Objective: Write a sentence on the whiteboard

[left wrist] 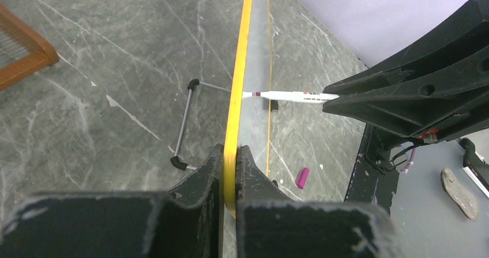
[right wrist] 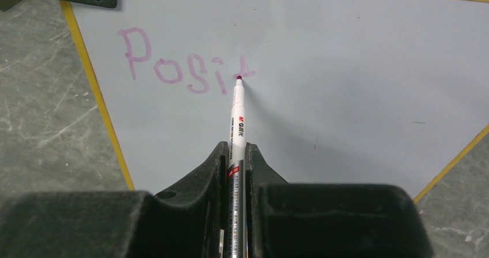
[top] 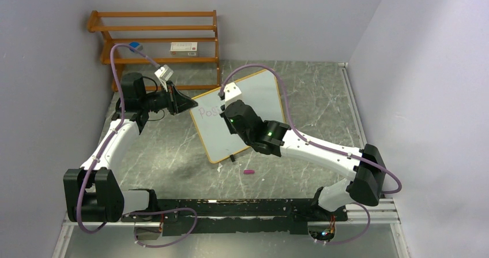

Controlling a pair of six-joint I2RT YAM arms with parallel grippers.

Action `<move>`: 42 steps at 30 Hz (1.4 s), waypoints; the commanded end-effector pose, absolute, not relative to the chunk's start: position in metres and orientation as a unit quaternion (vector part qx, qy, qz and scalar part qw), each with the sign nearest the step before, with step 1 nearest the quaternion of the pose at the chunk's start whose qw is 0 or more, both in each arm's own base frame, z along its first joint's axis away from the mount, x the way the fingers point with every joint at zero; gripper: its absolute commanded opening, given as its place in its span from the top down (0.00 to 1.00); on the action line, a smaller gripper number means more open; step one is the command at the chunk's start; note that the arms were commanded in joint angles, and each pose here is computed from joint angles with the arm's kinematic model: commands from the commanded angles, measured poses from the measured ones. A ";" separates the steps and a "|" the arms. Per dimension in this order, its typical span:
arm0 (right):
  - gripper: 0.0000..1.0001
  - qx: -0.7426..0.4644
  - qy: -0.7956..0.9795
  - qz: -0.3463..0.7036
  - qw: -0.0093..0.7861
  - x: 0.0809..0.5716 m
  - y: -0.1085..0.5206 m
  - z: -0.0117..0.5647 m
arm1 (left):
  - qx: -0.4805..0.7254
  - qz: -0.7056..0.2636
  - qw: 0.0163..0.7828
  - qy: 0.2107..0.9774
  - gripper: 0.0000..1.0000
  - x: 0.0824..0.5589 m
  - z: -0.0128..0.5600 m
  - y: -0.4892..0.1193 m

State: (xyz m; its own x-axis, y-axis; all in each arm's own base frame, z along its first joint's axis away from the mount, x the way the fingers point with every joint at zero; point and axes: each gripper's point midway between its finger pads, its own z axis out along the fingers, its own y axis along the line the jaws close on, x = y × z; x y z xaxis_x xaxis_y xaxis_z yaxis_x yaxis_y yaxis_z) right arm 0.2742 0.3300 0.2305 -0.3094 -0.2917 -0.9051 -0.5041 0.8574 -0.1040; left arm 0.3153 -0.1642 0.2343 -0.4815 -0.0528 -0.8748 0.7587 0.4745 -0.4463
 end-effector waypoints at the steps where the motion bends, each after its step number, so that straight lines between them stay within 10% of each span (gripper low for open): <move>1: 1.00 -0.249 0.811 0.093 0.521 0.272 0.326 0.222 | 0.258 -0.430 0.456 0.735 0.95 0.321 0.226 -0.163; 42: 1.00 -0.218 0.778 0.109 0.579 0.278 0.317 0.257 | 0.257 -0.430 0.455 0.736 0.95 0.321 0.225 -0.163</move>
State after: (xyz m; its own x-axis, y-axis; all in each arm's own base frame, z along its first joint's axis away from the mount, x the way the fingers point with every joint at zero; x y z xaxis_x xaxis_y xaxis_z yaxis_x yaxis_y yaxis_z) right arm 0.2739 0.3184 0.2355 -0.2756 -0.2736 -0.9215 -0.4818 0.8688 -0.1139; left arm 0.3159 -0.1640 0.2335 -0.4838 -0.0533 -0.8736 0.7568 0.4758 -0.4481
